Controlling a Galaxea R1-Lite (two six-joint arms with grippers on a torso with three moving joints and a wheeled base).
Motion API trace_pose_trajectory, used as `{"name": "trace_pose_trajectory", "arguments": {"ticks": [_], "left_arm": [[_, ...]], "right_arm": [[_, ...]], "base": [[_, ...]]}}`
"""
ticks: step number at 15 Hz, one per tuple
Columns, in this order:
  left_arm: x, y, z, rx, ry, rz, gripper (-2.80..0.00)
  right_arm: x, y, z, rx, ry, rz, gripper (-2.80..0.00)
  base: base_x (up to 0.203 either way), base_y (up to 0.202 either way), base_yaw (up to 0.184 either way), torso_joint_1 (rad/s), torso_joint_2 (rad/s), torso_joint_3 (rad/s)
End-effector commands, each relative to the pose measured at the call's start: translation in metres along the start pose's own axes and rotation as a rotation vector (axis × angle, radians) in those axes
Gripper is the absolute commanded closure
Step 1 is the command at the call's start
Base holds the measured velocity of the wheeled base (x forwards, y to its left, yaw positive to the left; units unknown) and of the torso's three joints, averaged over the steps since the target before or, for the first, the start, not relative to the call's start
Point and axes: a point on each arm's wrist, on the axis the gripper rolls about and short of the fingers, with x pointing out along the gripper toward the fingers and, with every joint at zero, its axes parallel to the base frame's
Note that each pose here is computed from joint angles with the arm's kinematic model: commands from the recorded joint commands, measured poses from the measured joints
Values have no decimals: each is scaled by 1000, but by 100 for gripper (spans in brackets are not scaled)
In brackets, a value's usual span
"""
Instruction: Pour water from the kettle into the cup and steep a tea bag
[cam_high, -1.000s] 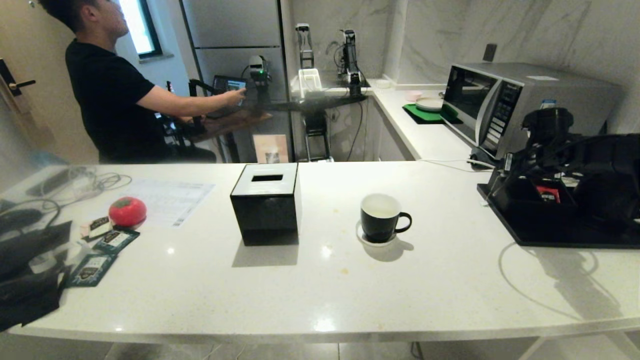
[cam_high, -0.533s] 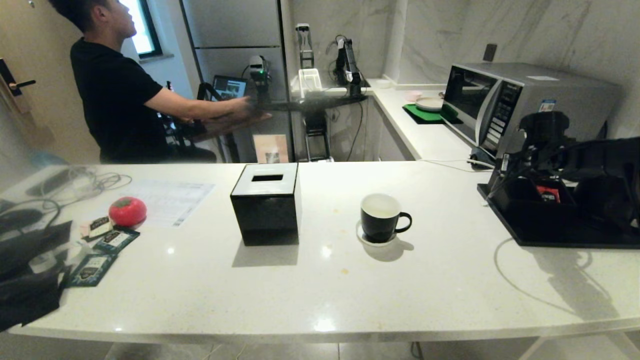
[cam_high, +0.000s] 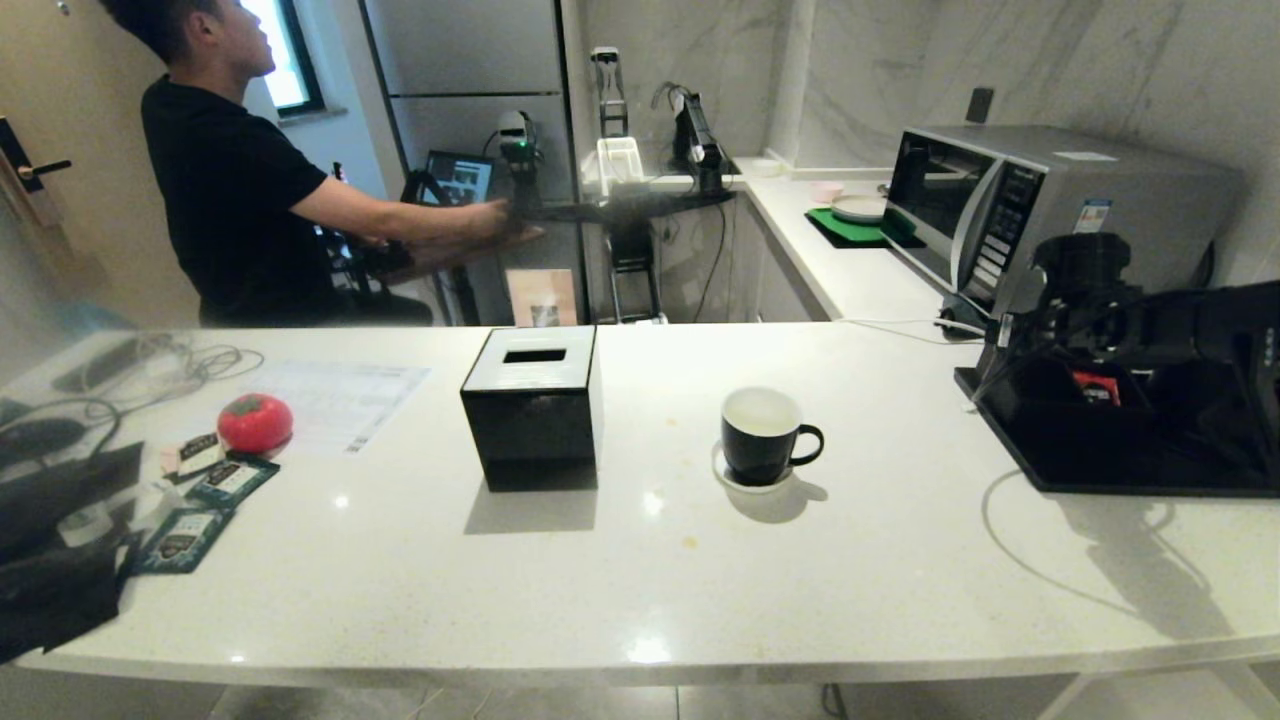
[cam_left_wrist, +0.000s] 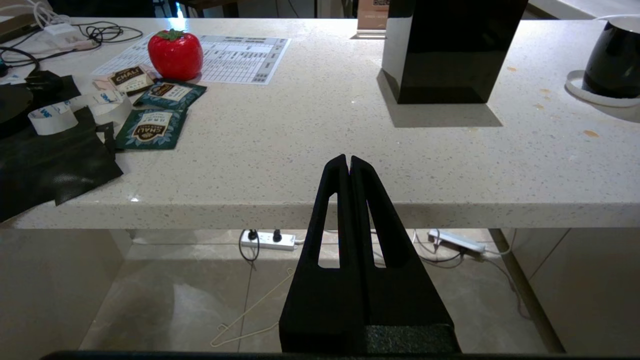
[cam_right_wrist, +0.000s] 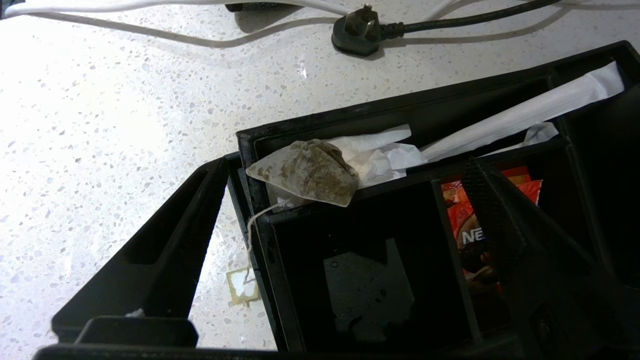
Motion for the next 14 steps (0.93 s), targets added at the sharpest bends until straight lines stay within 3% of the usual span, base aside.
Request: {"name": "trace_pose_trajectory", "arguments": {"ticks": [1,7,8,14], "left_arm": [[0,0,0,0,0,0,0],[0,0,0,0,0,0,0],[0,0,0,0,0,0,0],[0,0,0,0,0,0,0]], "right_arm": [[2,0,-2,-1,5,-3,-280],[5,1,-3,1,-8,-2,-280],[5,1,-3,2,-8,-1,0],[5,1,-3,3,-7,0,0]], "base": [[0,0,0,0,0,0],[0,0,0,0,0,0],[0,0,0,0,0,0],[0,0,0,0,0,0]]}}
